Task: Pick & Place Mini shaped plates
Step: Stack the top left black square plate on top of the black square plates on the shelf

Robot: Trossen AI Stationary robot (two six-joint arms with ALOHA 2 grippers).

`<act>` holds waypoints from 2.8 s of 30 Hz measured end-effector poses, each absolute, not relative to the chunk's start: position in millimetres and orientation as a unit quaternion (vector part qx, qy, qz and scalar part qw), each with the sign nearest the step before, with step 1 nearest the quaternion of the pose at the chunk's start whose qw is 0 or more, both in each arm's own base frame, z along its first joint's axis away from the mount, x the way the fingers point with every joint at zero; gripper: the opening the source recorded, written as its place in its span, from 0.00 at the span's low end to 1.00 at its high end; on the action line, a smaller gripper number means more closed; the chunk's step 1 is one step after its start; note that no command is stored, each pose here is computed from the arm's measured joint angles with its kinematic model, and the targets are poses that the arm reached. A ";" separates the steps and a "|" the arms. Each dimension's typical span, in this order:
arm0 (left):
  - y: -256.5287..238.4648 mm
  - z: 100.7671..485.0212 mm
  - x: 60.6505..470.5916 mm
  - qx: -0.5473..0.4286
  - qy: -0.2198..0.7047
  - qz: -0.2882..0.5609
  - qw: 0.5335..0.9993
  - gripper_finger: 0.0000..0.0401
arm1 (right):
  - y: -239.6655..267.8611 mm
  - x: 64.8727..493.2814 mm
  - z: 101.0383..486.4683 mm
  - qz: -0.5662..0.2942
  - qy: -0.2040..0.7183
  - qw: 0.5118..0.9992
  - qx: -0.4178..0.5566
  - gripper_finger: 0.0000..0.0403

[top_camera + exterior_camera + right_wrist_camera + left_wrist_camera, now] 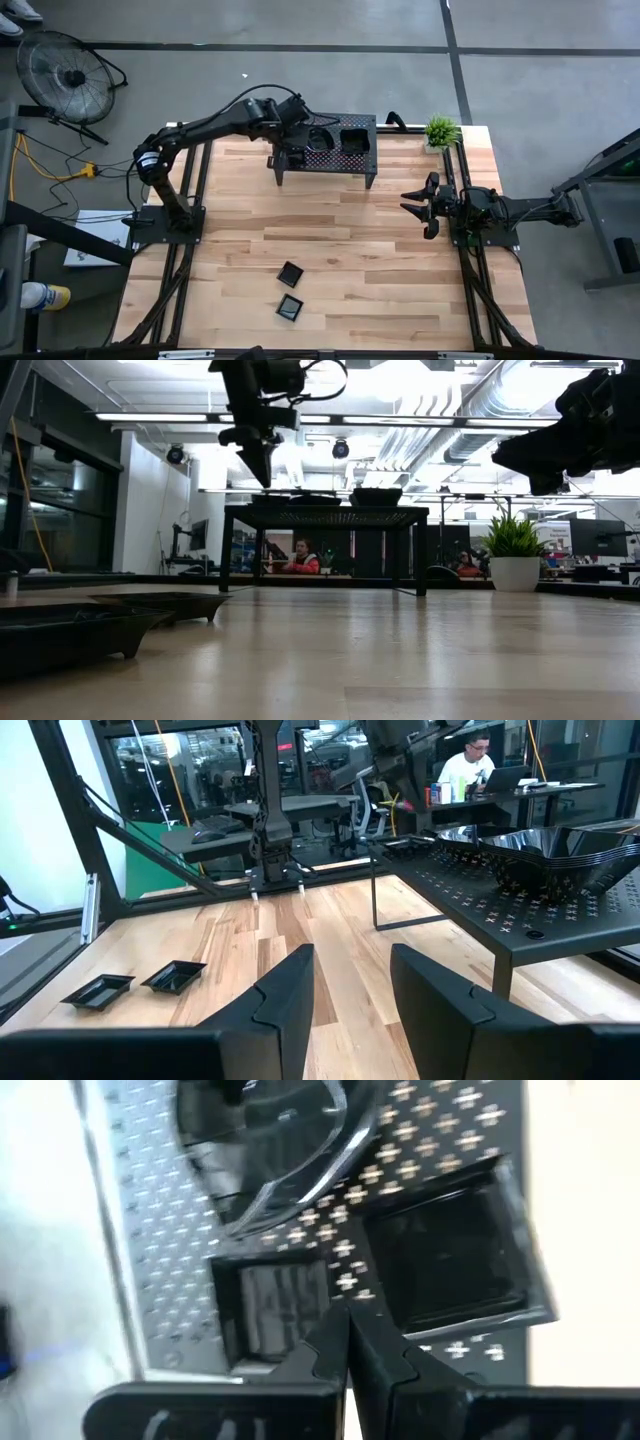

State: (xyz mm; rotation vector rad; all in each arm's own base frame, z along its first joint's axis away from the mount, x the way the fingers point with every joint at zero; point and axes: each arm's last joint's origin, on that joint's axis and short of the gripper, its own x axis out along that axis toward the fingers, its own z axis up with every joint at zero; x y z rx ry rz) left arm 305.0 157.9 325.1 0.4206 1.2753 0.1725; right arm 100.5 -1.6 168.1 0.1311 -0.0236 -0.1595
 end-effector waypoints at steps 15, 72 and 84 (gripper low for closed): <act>140.6 321.9 304.8 0.187 0.617 0.052 0.762 0.00 | -1.6 100.5 168.2 -0.079 -0.012 0.995 0.066 0.32; 45.2 273.7 336.6 0.266 0.637 0.236 0.684 0.32 | -1.5 100.7 167.9 -0.078 -0.010 0.995 0.065 0.32; 45.4 274.5 342.2 0.264 0.619 0.231 0.703 0.32 | -1.5 100.7 167.9 -0.078 -0.010 0.995 0.065 0.32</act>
